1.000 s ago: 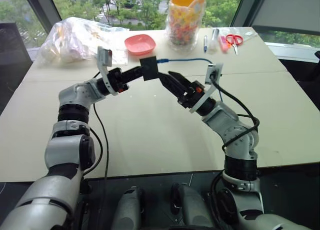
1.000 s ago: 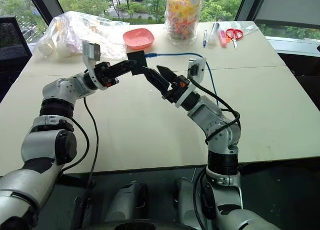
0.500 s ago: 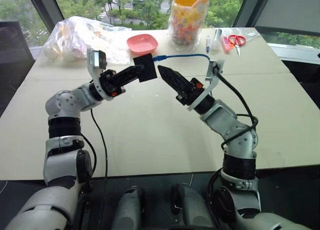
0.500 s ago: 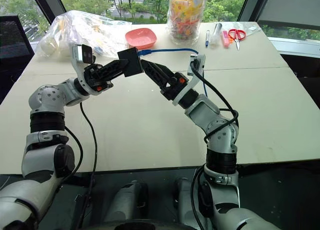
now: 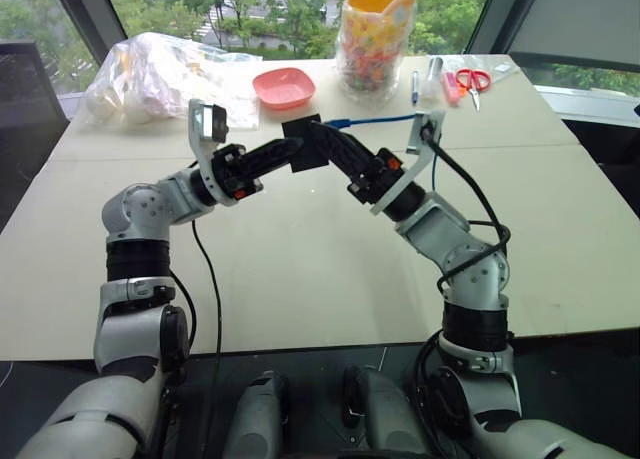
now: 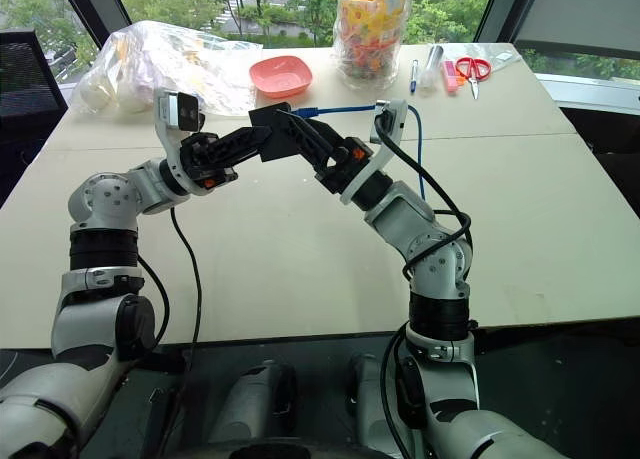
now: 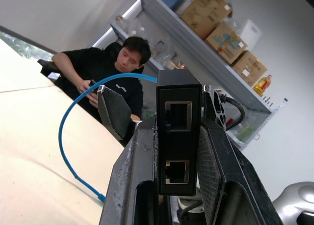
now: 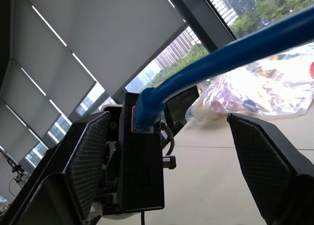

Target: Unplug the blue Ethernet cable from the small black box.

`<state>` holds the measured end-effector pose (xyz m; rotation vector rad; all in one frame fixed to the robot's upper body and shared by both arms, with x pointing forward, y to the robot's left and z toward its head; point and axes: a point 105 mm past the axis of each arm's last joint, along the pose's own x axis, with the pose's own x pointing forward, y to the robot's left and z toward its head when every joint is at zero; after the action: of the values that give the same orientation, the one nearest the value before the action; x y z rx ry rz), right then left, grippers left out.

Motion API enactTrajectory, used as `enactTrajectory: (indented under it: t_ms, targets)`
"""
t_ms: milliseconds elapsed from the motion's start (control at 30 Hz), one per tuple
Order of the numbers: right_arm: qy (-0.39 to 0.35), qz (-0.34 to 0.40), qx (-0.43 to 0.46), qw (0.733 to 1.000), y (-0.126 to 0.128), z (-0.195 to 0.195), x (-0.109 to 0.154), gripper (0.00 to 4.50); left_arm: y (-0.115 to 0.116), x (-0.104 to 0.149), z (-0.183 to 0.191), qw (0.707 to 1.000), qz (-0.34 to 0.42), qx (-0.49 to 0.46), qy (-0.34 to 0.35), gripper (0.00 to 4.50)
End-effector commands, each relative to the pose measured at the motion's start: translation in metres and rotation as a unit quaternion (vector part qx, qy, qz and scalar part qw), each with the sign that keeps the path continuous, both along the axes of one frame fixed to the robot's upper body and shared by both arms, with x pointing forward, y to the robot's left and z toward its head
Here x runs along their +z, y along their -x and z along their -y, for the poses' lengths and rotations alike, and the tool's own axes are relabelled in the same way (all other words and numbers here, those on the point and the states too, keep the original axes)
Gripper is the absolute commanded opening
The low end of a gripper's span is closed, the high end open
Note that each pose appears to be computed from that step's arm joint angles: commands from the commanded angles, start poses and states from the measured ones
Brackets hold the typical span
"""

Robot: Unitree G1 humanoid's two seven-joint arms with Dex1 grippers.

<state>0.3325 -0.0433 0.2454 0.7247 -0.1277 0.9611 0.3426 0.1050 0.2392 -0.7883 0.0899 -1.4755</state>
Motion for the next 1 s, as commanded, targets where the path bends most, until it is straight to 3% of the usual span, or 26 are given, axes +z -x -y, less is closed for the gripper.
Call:
enactTrajectory:
  t_ms: [33, 467, 567, 767, 1000]
  targets:
    - [-0.022, 0.023, 0.005, 0.999, 0.004, 0.0006, 0.015, 3.98, 0.0019, 0.0109, -0.0026, 1.0, 0.02, 0.001, 0.012, 0.46]
    - [-0.051, 0.006, 0.013, 0.999, 0.0049, 0.0039, 0.0122, 3.98, 0.0004, 0.011, -0.0065, 1.0, 0.017, 0.009, 0.016, 0.46]
    - [-0.048, 0.004, 0.013, 0.999, 0.0039, 0.0021, 0.0107, 3.19, 0.0006, 0.0102, -0.0051, 1.0, 0.017, 0.007, 0.016, 0.46]
    - [-0.053, -0.001, 0.014, 0.998, 0.0027, -0.0002, 0.0101, 0.07, 0.0011, 0.0099, -0.0035, 1.0, 0.017, 0.007, 0.015, 0.46]
    - [-0.055, -0.008, 0.0, 0.998, -0.0018, 0.0077, 0.008, 0.03, -0.003, 0.0077, -0.0101, 0.999, 0.018, 0.027, 0.004, 0.46]
